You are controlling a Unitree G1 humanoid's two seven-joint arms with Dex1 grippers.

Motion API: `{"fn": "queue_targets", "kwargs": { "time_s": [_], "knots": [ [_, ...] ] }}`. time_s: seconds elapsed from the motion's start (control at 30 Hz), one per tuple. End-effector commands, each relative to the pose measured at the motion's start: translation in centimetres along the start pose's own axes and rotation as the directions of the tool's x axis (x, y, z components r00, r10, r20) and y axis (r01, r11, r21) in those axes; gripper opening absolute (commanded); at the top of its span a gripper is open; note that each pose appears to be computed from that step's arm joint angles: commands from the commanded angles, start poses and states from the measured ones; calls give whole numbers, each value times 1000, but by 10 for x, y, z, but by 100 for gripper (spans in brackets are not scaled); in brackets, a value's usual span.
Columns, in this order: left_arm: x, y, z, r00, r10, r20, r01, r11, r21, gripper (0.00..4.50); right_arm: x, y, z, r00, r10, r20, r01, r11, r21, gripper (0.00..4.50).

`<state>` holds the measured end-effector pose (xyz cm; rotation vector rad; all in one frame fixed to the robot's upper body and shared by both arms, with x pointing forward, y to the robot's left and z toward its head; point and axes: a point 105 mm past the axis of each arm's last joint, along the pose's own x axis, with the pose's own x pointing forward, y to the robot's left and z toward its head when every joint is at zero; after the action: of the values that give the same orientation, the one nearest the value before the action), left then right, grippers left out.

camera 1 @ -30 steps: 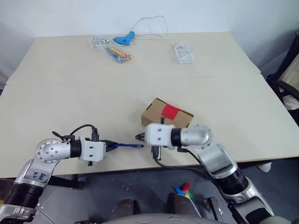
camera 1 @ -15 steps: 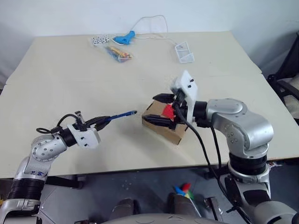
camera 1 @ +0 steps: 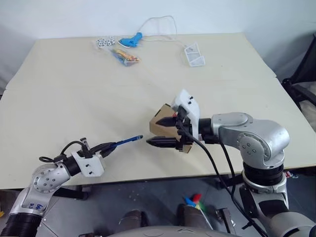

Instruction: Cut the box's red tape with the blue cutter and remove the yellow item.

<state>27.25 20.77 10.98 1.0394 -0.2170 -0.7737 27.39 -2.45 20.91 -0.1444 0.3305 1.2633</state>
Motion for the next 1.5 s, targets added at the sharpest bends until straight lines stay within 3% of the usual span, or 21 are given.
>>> {"fn": "queue_targets", "kwargs": {
  "time_s": [0.03, 0.13, 0.43, 0.7, 0.87, 1.1, 1.3, 1.5],
  "knots": [
    [-5, -18, 3, 996, -94, -5, 92, 987, -132, 41, -2, 11, 4, 1000, 28, 10, -28, 999, -44, 441],
    [-8, -17, 9, 989, -147, 7, 141, 933, -332, 41, -3, 13, 1, 999, 35, 2, -35, 998, -44, 441],
    [-18, -12, 27, 958, -258, 123, 272, 691, -670, 41, -1, 17, 1, 998, 66, 13, -65, 997, -47, 441],
    [-21, -5, 31, 951, -278, 132, 289, 656, -697, 41, -1, 15, 3, 998, 57, 30, -55, 997, -52, 441],
    [-13, -4, 24, 966, -244, 80, 254, 862, -439, 41, -5, 17, -5, 999, 52, 1, -51, 996, -75, 441],
    [3, 6, 17, 992, -113, 57, 114, 993, -25, 41, -1, 19, -9, 997, 78, -7, -78, 996, -48, 441],
    [6, 33, 20, 987, 129, 94, -148, 959, 243, 41, 4, 16, -6, 992, 129, -8, -128, 986, 110, 441],
    [-5, 58, 44, 919, 320, 230, -392, 801, 453, 41, -5, -3, 29, 990, 119, 73, -132, 966, 223, 441]
  ]
}}
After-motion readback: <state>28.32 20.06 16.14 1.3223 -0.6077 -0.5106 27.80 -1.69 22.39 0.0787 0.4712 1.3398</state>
